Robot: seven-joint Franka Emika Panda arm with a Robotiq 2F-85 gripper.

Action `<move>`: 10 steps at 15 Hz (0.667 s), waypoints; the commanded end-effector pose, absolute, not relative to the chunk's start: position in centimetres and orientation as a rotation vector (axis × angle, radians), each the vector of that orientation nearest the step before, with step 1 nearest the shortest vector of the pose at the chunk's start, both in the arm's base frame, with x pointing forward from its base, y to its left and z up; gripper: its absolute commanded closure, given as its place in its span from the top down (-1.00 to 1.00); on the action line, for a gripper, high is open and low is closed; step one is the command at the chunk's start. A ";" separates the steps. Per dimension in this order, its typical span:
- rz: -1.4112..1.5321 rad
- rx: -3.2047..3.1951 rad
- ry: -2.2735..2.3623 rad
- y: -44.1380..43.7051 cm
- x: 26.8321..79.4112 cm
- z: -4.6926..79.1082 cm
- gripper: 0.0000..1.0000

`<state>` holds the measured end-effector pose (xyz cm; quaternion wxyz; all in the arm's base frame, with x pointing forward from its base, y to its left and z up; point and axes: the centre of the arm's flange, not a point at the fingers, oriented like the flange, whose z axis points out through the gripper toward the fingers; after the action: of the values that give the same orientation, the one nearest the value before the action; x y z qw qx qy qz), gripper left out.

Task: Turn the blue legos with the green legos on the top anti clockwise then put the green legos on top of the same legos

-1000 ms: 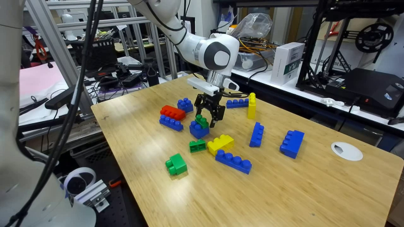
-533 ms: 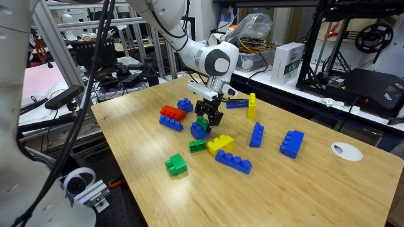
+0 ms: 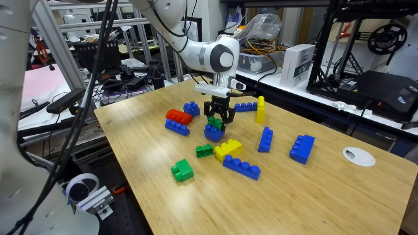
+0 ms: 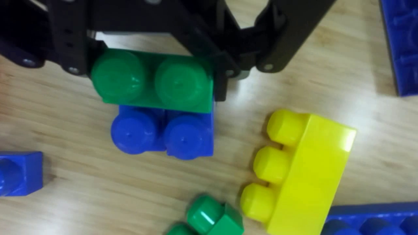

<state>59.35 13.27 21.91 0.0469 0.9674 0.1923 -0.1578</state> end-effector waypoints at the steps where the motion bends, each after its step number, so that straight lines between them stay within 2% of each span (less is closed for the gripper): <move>1: -0.376 2.908 0.873 13.9 59.9 23.4 -0.09; 10: -0.360 2.625 1.590 17.0 58.1 25.1 -0.09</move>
<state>59.30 17.88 25.27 0.0153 0.8846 0.4519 -0.1145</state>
